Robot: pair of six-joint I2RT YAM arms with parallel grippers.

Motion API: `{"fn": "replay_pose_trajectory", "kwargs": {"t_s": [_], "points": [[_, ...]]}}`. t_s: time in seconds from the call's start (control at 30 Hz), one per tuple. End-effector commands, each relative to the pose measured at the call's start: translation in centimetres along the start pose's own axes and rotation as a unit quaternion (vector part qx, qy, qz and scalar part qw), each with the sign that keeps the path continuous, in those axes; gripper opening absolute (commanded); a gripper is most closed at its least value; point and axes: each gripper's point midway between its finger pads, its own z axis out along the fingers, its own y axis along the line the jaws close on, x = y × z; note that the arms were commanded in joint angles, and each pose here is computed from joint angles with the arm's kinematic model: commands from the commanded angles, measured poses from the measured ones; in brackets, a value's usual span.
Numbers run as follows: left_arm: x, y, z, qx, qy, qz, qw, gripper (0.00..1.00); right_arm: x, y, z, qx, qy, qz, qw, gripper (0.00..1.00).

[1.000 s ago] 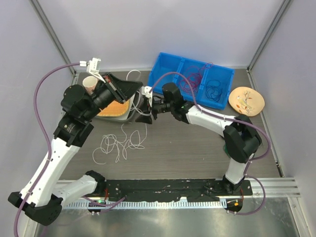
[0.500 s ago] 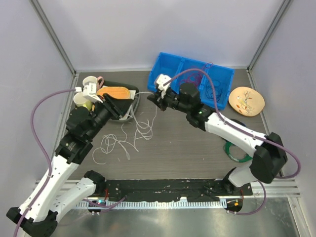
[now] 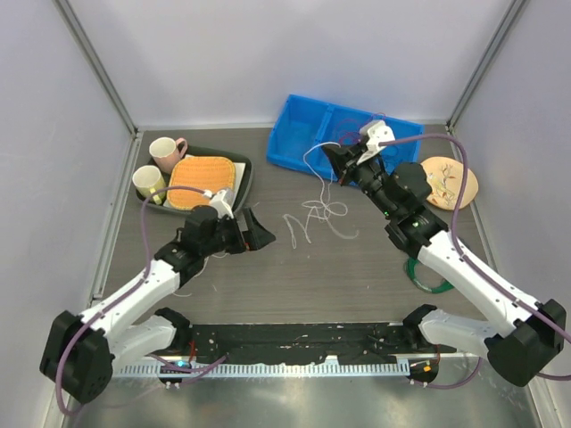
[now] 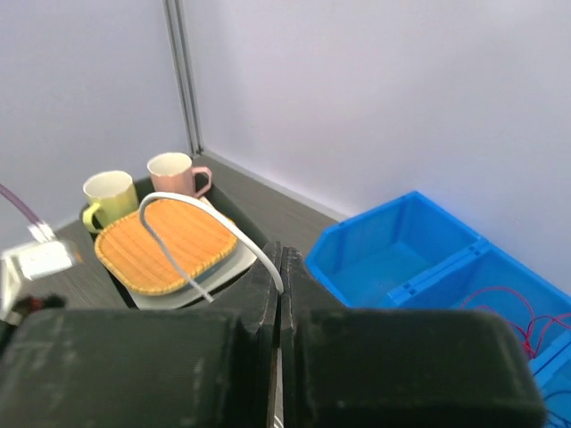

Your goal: Untangle the cables

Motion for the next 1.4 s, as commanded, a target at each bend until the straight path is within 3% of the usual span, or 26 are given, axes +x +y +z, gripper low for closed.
{"fn": "replay_pose_trajectory", "kwargs": {"t_s": [0.0,0.27,0.37,0.63,1.0,1.27,1.37], "points": [[-0.4,-3.8,1.7,0.1,0.002,0.032,0.994,1.0,-3.7,0.1,-1.0,0.006,-0.056,0.016,0.998,0.01],[1.1,-5.4,7.7,0.074,0.034,0.063,0.995,0.99,-3.1,0.5,-0.4,-0.005,-0.043,0.029,0.999,0.01],[0.1,-5.9,9.8,0.06,0.026,0.086,0.994,0.94,-2.9,0.6,-0.3,-0.008,-0.039,0.031,0.999,0.01],[1.5,-2.8,16.9,-0.007,0.073,0.124,0.99,0.74,-3.2,1.4,-0.7,-0.032,-0.04,0.026,0.998,0.01],[1.0,-2.9,19.3,-0.009,0.054,0.132,0.99,0.68,-3.9,2.1,-1.6,-0.05,-0.047,0.027,0.997,0.01],[2.4,-2.2,20.8,-0.058,0.028,0.158,0.985,0.47,-4.9,2.0,-2.6,-0.044,-0.064,0.028,0.997,0.01],[2.4,-1.9,21.0,-0.072,0.025,0.158,0.985,0.28,-5.1,1.2,-2.9,-0.021,-0.067,0.028,0.997,0.01]]}}
